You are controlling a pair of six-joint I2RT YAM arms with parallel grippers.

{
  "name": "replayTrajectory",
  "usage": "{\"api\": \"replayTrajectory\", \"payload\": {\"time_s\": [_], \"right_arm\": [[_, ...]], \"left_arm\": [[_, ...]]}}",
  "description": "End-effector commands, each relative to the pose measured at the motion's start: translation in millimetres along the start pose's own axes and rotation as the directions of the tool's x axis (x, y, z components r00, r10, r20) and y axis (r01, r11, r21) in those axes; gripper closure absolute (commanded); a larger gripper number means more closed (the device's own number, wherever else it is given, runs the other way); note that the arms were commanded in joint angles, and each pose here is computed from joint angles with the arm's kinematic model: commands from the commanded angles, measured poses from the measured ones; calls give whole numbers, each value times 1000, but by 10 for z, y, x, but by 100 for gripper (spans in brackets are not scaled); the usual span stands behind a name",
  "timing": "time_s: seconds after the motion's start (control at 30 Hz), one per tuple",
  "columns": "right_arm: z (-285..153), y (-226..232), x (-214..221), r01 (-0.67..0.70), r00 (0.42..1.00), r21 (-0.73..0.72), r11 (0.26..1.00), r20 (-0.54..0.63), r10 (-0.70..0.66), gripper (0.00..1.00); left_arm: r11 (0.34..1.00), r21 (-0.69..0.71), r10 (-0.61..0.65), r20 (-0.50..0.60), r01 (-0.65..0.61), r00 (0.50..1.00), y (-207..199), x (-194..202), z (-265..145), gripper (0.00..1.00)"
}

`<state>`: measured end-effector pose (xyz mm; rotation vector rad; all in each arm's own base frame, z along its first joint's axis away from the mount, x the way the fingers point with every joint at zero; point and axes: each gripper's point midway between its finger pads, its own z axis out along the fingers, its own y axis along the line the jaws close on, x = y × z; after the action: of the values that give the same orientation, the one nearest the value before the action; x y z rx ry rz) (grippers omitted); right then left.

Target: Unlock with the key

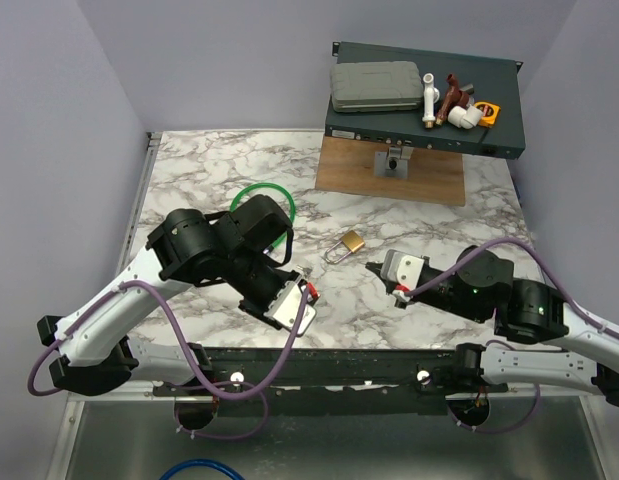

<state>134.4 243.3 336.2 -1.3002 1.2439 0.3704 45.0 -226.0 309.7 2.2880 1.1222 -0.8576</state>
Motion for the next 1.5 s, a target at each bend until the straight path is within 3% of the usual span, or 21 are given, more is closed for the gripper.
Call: {"api": "replayTrajectory", "payload": {"time_s": [0.0,0.23,0.4,0.5,0.67,0.83,1.0,1.47], "right_arm": [[-10,-19,-115,-18,999,-3,1000,31,18,99],[32,37,-184,-13,999,-49,999,37,14,99],[182,308,-87,16,999,-203,979,-47,-26,99],[244,461,-22,16,995,-285,959,-86,-43,99],[269,594,46,18,993,-346,938,-102,-57,99],[341,718,99,13,989,-406,914,-130,-72,99],[436,884,124,14,979,-507,862,-168,-115,99],[616,1284,146,205,898,-584,786,-207,-388,99]], "left_arm": [[1000,24,15,-21,-15,1000,-140,36,-63,92],[1000,23,10,-36,-9,999,-141,82,-51,93],[982,107,-146,-80,154,986,-224,412,182,97],[943,139,-305,-4,303,952,-202,533,248,98],[854,132,-520,149,504,841,29,631,175,100],[812,200,-583,216,549,784,20,592,234,100],[742,272,-667,196,613,719,-11,629,336,100],[682,340,-705,72,647,705,-269,746,542,100]]}}
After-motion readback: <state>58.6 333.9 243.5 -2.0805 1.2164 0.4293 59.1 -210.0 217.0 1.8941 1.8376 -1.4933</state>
